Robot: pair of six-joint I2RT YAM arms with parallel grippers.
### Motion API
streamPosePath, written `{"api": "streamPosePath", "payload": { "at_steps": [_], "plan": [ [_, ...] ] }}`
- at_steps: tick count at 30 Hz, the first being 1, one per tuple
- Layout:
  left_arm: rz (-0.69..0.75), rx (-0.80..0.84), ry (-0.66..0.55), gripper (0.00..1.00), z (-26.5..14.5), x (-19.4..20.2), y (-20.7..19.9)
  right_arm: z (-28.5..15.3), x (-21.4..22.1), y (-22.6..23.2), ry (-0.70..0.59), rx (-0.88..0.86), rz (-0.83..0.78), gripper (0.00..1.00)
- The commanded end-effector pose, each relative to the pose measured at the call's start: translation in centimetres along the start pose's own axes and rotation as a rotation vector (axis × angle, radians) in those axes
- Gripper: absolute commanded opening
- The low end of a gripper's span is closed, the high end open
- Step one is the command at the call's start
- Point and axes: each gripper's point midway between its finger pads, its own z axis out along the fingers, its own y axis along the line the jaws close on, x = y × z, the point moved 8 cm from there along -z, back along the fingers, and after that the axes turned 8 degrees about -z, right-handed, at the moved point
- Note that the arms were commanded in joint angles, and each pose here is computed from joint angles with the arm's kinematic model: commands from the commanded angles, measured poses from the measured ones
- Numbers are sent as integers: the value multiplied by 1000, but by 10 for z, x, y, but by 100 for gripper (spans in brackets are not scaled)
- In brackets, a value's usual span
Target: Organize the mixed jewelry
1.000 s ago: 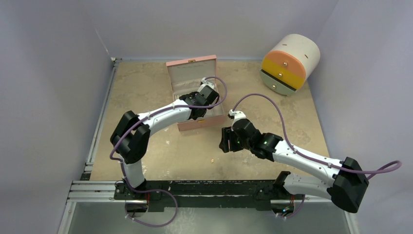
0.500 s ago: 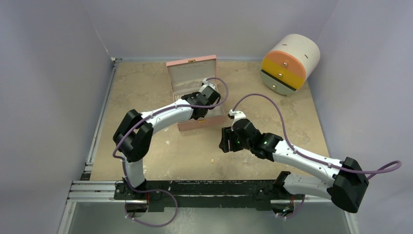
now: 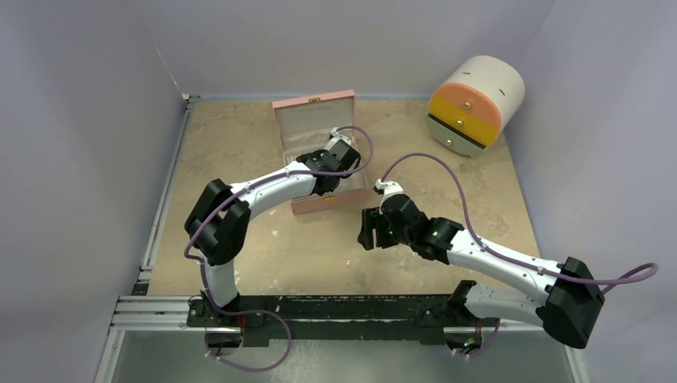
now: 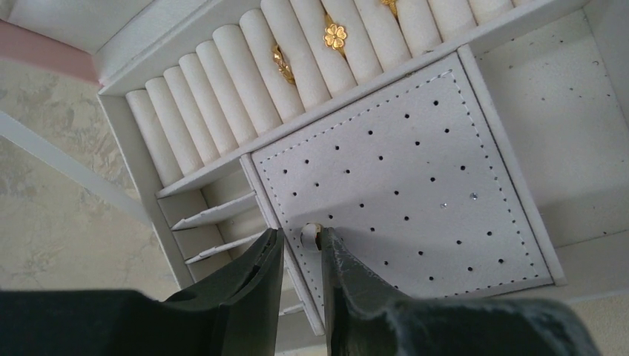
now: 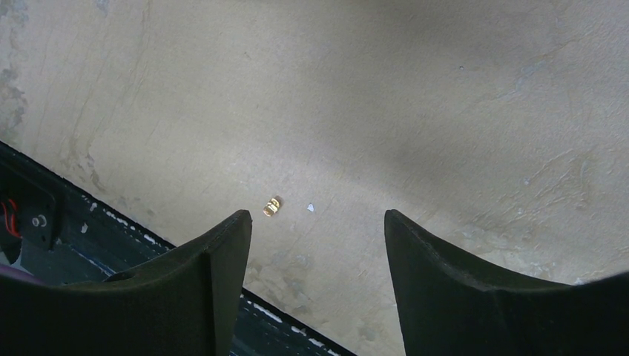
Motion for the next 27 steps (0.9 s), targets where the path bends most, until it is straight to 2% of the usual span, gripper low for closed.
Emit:
{"api": "streamPosePath", "payload": {
  "at_steps": [1,7,18,27],
  "plan": [
    [-33,55,-4,27,-10,-10,1,-8,-15,5,-49,-9,16,69],
    [-53,100,-17,32,-21,-17,2,-6,-21,6,-79,-17,-23,67],
    [-90,229,-66,36,-44,-29,1,12,-9,30,44,-69,-130,61],
    [-174,223,-186,36,-67,-42,15,35,6,53,148,-136,-131,54]
  ]
}}
